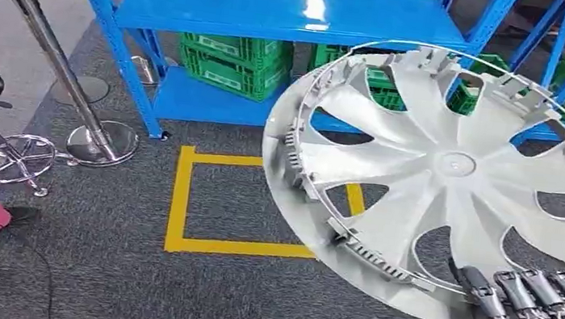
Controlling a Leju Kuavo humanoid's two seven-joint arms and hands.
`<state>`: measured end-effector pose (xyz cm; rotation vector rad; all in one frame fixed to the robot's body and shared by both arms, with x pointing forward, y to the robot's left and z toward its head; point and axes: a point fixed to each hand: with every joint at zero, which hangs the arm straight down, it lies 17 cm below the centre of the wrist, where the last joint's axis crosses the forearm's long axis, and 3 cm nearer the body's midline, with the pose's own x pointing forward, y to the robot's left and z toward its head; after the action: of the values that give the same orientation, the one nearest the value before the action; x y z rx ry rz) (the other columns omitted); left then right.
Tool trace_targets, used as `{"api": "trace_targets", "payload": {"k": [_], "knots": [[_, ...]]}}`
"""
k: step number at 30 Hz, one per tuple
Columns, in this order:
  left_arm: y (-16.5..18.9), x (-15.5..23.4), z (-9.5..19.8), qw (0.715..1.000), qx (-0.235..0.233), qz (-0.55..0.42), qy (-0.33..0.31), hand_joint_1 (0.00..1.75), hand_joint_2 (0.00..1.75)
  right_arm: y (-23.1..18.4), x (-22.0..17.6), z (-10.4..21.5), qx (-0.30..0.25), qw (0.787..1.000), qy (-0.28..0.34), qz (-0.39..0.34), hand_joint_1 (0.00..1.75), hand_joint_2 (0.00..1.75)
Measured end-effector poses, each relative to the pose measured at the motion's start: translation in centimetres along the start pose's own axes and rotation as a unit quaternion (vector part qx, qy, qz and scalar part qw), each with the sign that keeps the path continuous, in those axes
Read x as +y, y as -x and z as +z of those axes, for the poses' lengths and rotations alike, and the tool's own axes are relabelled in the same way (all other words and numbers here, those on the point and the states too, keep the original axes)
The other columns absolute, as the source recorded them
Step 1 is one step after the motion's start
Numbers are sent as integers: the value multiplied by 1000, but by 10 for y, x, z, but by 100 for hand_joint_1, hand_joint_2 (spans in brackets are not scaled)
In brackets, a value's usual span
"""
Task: Take the parts from the cabinet and place them on the table.
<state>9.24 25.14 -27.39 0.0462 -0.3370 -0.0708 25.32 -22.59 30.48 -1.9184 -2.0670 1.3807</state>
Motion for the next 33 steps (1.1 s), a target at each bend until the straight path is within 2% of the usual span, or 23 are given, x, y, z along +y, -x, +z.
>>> {"api": "trace_targets", "payload": {"k": [33], "knots": [[3,-3,1,1000,2,10,-1,0,0,3,1,2,5,1000,-4,3,175,175]]}}
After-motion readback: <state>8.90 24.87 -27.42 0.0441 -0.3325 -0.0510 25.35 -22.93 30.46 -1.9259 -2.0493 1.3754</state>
